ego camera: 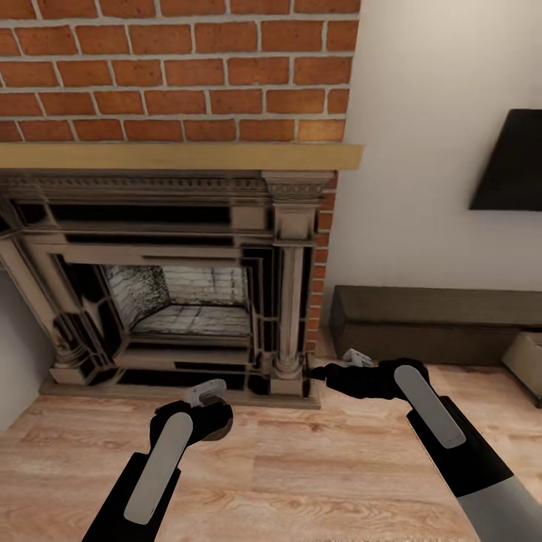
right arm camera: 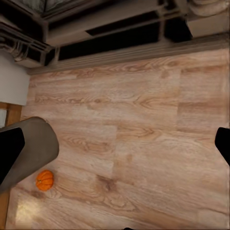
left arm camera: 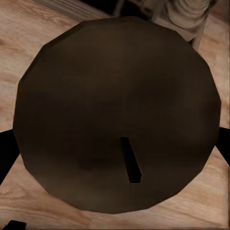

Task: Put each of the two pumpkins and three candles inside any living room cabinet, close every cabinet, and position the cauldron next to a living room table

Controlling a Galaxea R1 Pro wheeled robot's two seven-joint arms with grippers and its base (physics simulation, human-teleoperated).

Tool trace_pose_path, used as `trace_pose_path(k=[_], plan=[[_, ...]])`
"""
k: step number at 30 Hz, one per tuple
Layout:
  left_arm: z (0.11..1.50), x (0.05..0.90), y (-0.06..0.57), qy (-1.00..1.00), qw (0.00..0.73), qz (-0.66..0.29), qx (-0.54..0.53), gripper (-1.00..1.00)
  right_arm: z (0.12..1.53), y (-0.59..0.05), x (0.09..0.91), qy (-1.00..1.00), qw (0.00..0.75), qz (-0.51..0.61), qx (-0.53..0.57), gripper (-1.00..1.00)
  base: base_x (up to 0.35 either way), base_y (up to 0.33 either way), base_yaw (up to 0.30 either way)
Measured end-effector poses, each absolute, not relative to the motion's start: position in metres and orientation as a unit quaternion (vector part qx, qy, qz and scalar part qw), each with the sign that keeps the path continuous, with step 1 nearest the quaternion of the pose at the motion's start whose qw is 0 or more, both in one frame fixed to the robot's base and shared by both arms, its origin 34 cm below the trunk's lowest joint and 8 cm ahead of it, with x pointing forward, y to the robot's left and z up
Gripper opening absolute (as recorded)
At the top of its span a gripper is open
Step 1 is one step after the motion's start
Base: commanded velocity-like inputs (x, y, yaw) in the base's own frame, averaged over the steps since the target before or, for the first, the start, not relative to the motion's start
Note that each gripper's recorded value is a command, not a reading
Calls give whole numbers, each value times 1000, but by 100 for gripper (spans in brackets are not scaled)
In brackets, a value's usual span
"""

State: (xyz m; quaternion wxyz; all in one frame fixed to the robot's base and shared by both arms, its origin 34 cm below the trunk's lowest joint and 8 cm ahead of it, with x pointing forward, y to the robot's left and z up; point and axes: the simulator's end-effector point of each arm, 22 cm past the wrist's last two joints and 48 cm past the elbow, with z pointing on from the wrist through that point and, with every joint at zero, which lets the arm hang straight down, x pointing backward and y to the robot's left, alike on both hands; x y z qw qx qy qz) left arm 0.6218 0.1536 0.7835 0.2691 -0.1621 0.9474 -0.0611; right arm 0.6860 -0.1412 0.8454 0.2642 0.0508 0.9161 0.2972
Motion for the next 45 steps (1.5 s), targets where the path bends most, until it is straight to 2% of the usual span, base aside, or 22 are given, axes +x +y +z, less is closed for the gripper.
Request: trace_pose_path(k=[15, 34, 45], plan=[[784, 622, 154, 947, 269, -61, -162, -100, 842, -145, 685, 916, 260, 302, 53, 100, 11, -281, -289], [784, 622, 154, 947, 269, -60, -162, -100, 835, -152, 686, 919, 256, 296, 59, 100, 112, -279, -290], [784, 622, 157, 947, 271, -55, -162, -100, 791, -176, 679, 935, 216, 265, 96, 100, 135, -261, -290]])
